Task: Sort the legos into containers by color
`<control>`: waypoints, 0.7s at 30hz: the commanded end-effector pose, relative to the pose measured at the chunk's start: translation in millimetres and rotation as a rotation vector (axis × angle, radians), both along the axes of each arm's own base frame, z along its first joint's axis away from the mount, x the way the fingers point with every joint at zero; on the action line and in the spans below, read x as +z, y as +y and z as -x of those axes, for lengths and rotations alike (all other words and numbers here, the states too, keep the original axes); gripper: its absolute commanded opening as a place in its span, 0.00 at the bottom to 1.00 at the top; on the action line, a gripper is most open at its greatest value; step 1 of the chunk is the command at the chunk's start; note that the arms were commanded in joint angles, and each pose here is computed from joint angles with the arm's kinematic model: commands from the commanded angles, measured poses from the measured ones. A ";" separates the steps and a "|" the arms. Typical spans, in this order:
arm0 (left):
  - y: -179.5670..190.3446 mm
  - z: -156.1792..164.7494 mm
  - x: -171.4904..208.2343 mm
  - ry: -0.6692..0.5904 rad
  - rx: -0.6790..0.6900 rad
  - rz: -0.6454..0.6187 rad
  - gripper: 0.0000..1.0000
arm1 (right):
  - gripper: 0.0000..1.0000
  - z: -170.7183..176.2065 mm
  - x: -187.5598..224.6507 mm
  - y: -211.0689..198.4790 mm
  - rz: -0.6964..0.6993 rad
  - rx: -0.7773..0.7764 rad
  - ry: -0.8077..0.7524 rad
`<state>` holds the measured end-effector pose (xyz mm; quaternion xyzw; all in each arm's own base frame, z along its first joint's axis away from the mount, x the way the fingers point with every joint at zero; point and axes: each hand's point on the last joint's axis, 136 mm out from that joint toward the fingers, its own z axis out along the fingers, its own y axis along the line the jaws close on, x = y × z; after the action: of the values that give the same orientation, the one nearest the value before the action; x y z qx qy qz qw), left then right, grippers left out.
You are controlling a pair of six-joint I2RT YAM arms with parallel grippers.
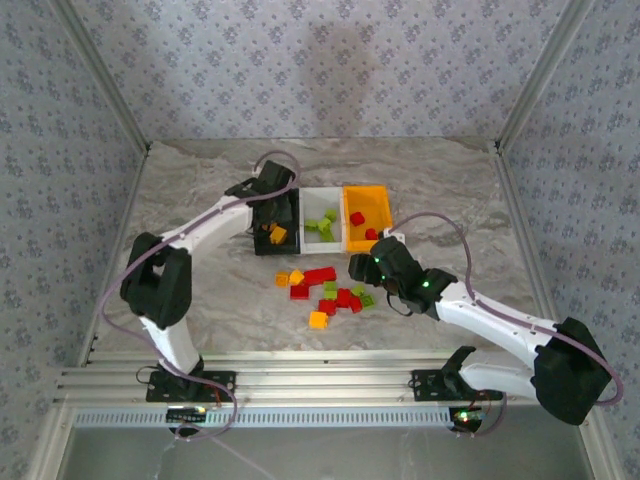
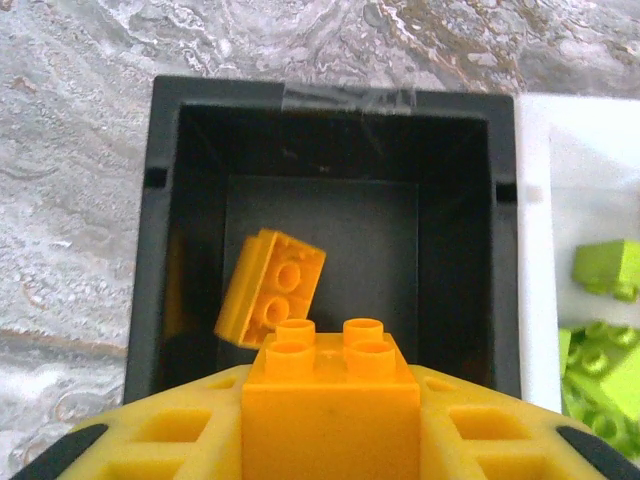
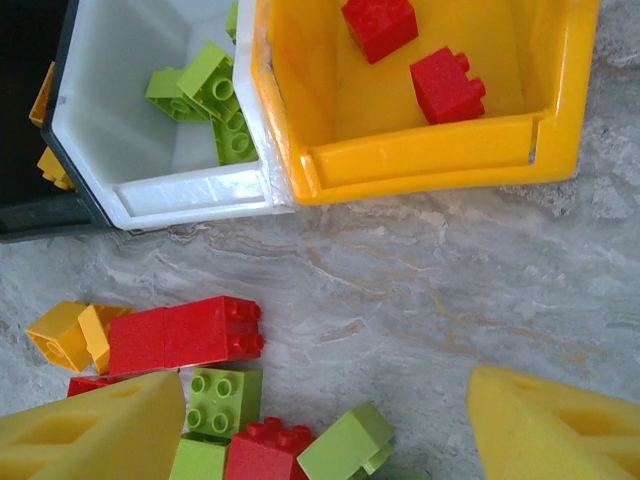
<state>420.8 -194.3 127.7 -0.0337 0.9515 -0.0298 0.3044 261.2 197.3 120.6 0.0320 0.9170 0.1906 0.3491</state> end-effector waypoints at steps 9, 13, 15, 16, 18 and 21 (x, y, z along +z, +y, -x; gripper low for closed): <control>-22.7 4.0 71.5 -0.078 -0.059 0.116 0.84 | 0.77 27.3 -20.8 -9.0 0.025 0.022 0.120; -47.7 45.7 111.8 -0.175 -0.158 0.170 1.00 | 0.77 36.6 -35.0 -13.6 0.053 0.017 0.165; -60.0 73.1 117.6 -0.207 -0.219 0.170 0.99 | 0.77 41.2 -42.8 -12.1 0.061 0.027 0.183; -65.4 87.5 115.6 -0.206 -0.246 0.180 0.99 | 0.77 43.1 -46.6 -10.6 0.064 0.036 0.191; -68.5 114.6 101.4 -0.188 -0.277 0.196 0.99 | 0.77 45.8 -51.4 -6.7 0.074 0.055 0.194; -61.6 151.0 70.4 -0.146 -0.284 0.235 0.99 | 0.76 44.9 -53.9 0.8 0.080 0.080 0.182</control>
<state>286.8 -269.7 238.0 0.0868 0.8956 -0.1986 0.3885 220.1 195.2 74.0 0.0042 0.9499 0.1660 0.2648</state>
